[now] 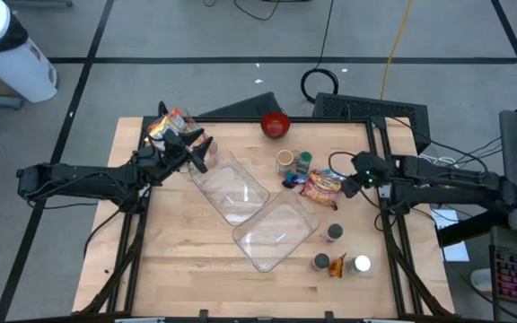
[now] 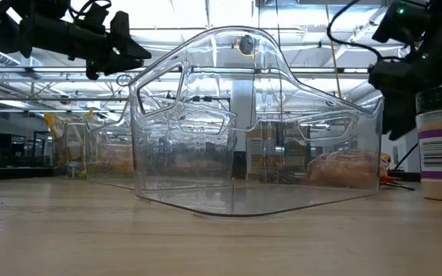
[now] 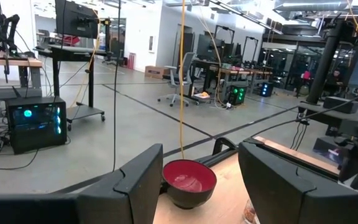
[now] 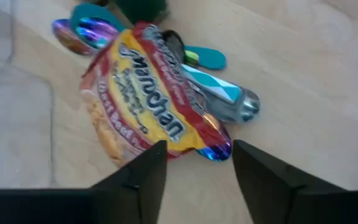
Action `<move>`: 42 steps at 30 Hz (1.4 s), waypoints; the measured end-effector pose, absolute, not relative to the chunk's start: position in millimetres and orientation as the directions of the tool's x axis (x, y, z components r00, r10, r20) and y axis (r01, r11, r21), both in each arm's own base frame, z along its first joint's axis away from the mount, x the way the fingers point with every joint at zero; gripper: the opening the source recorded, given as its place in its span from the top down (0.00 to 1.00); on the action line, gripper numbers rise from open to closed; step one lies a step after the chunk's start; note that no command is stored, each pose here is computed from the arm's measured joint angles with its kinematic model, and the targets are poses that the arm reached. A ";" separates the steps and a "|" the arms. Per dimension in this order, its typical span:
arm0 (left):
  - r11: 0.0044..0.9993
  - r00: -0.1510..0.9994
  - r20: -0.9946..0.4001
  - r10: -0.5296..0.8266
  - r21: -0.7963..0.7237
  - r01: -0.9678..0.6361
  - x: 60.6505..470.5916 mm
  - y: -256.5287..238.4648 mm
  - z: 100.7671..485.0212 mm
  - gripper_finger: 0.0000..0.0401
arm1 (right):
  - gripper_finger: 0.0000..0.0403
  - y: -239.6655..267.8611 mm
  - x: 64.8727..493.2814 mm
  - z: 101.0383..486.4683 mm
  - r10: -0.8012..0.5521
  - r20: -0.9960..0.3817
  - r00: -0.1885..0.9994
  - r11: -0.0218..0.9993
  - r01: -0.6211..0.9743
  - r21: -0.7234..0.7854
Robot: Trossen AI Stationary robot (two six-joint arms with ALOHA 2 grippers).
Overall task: Pick & Place Food Item
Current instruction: Put the red noodle pack into the top transparent bin
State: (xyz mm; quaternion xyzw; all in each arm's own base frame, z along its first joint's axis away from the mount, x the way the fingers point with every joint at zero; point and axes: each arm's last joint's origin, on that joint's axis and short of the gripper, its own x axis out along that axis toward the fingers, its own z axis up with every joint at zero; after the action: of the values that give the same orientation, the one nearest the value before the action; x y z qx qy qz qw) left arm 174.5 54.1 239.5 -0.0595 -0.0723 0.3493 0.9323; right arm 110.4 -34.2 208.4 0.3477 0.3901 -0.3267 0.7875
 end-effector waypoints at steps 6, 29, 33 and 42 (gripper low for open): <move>0.749 0.746 0.093 0.660 -0.160 -0.643 174.5 54.1 239.5 0.46 | 0.46 -34.7 111.0 193.1 -0.226 -0.848 0.479 0.505 0.802 0.319; 0.749 0.746 0.093 0.660 -0.156 -0.644 174.5 54.1 239.4 0.46 | 0.57 -39.6 122.9 146.0 -0.326 -0.688 0.649 0.453 0.746 0.489; 0.749 0.746 0.092 0.660 -0.157 -0.644 174.5 54.1 239.3 0.46 | 0.57 -39.4 122.4 132.8 -0.336 -0.641 0.690 0.437 0.717 0.543; 0.749 0.746 0.092 0.660 -0.157 -0.643 174.5 54.1 239.4 0.46 | 0.59 -39.4 122.5 119.6 -0.365 -0.489 0.792 0.439 0.610 0.660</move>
State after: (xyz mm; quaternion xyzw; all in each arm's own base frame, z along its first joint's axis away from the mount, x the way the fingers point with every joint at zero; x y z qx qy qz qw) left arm 174.5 54.1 239.4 -0.0574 -0.0711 0.3494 0.9325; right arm 122.5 -39.4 119.6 0.4423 0.1383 -0.2912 0.8369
